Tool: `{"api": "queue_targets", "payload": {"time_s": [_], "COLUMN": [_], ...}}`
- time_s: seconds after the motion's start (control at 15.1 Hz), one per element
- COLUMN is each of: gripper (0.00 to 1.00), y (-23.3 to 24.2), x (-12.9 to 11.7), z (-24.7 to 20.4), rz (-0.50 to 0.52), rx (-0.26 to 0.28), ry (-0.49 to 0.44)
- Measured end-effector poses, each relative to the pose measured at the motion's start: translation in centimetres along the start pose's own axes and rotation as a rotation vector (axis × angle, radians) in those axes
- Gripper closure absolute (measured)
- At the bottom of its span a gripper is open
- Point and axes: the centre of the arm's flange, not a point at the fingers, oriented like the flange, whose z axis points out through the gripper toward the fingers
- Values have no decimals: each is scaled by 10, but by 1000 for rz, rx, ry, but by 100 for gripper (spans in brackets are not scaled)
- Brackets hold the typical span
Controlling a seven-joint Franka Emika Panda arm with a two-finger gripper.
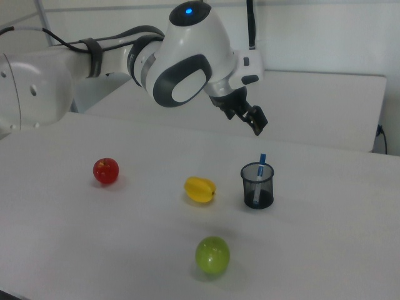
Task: Take marker pen
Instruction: 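Move the gripper over the black mesh pen cup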
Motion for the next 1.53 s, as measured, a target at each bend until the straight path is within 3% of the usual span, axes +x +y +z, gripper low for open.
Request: {"api": "queue_targets", "payload": {"time_s": [0.2, 0.46, 1.0, 1.26, 1.53], "gripper": [7, 10, 8, 0, 4], "y": [1, 6, 12, -12, -25], "x": [2, -5, -1, -2, -10], "z": [26, 63, 94, 113, 141], "rz": [3, 5, 3, -25, -42], "rx": [-16, -29, -72, -70, -78], "ry": [40, 15, 138, 190, 199]}}
